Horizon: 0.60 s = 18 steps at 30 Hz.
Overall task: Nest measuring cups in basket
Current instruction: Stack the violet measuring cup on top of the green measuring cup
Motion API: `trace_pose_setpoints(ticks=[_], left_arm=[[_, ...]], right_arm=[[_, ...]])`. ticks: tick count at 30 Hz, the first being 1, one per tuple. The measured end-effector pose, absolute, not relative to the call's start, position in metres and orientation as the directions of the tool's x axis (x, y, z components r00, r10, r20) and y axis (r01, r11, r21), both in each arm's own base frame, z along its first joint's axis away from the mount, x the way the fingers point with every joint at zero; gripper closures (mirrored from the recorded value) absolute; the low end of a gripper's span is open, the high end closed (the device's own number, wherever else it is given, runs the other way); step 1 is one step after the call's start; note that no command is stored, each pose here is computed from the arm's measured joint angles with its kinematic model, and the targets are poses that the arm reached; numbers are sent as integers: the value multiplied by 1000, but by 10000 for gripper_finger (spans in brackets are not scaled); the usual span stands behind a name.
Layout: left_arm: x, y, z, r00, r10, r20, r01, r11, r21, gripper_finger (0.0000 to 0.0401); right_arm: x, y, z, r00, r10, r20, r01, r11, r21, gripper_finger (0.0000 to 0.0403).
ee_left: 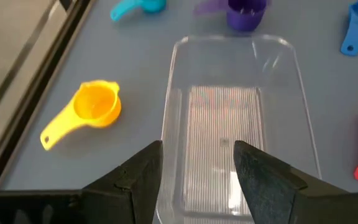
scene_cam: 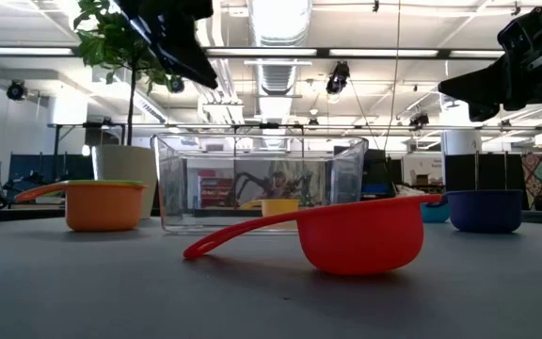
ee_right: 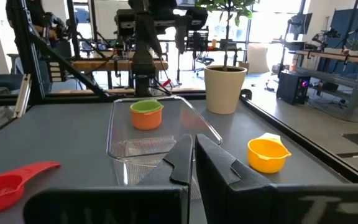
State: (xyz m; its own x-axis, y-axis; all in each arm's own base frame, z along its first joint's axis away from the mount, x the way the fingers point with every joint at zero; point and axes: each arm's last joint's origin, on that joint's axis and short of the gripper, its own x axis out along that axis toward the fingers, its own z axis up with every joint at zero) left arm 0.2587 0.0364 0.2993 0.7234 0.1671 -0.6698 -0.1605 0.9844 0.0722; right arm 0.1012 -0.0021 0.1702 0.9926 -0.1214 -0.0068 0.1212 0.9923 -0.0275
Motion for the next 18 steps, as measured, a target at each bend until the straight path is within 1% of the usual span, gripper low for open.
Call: trace_pose_setpoints(ticks=[5,18], left_arm=[[262,37,303,754,172,-634,-140,985,99,220],[264,38,306,777,176,-604,-144,984,101,220]], right_arm=[[101,-2,170,993,-121,-7,121,992,-27,394],[101,-2,170,993,-122,-7,121,992,-27,394]])
